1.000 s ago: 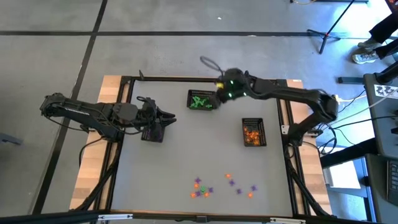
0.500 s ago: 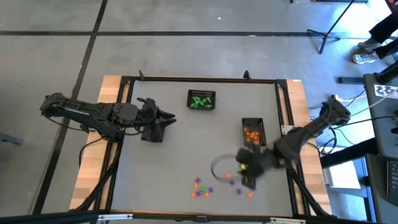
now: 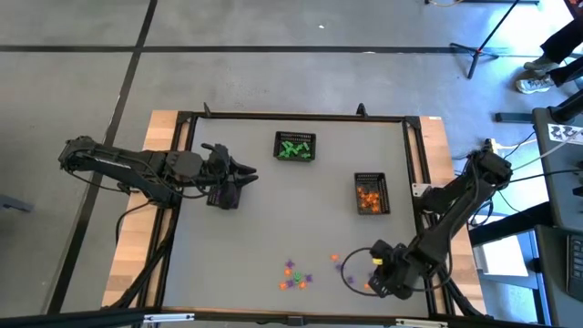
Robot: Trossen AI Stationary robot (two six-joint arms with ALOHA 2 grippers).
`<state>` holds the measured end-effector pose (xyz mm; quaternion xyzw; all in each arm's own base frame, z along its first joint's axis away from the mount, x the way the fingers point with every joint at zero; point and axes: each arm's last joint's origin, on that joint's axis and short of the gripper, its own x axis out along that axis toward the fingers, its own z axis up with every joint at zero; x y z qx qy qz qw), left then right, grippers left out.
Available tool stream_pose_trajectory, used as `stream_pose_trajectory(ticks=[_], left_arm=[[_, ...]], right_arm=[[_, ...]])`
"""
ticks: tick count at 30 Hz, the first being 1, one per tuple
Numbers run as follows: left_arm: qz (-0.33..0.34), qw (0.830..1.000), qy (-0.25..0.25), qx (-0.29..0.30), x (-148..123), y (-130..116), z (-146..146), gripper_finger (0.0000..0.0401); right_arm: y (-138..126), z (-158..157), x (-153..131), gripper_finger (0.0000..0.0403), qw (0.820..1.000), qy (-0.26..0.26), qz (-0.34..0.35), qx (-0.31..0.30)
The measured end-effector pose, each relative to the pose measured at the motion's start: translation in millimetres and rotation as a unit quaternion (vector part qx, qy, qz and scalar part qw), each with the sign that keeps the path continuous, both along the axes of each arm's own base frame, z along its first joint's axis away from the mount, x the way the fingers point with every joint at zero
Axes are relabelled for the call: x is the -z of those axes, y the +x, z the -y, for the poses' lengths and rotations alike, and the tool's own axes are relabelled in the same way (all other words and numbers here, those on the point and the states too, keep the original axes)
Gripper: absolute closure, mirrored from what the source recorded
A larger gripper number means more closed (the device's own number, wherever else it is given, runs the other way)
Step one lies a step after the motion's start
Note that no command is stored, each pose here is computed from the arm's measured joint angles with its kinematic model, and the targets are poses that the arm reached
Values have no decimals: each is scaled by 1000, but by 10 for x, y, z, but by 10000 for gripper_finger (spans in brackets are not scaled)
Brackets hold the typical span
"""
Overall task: Sort Halloween decoration
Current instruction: Put the violet spider toy into the left bin
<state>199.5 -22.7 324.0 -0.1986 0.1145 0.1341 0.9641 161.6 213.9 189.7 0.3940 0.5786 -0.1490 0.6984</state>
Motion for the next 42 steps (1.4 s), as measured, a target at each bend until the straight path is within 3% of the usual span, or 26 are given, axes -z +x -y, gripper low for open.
stream_pose_trajectory(ticks=[5,13,17,26,37,42], left_arm=[[1,1000,-11,8,1,1,7,299],[3,1000,-18,4,1,1,7,299],[3,1000,-19,3,0,1,6,299],[4,1000,-16,-4,0,0,2,299],[4,1000,-13,-9,0,-1,-3,299],[4,1000,-16,-6,0,0,-1,299]], right_arm=[[-53,41,227,265,999,33,-4,21],[-138,154,434,265,999,-2,-39,21],[-110,102,506,265,999,9,-44,11],[-66,38,500,265,999,21,-39,-4],[34,291,531,265,993,-4,-118,27],[150,438,453,265,997,-16,-74,32]])
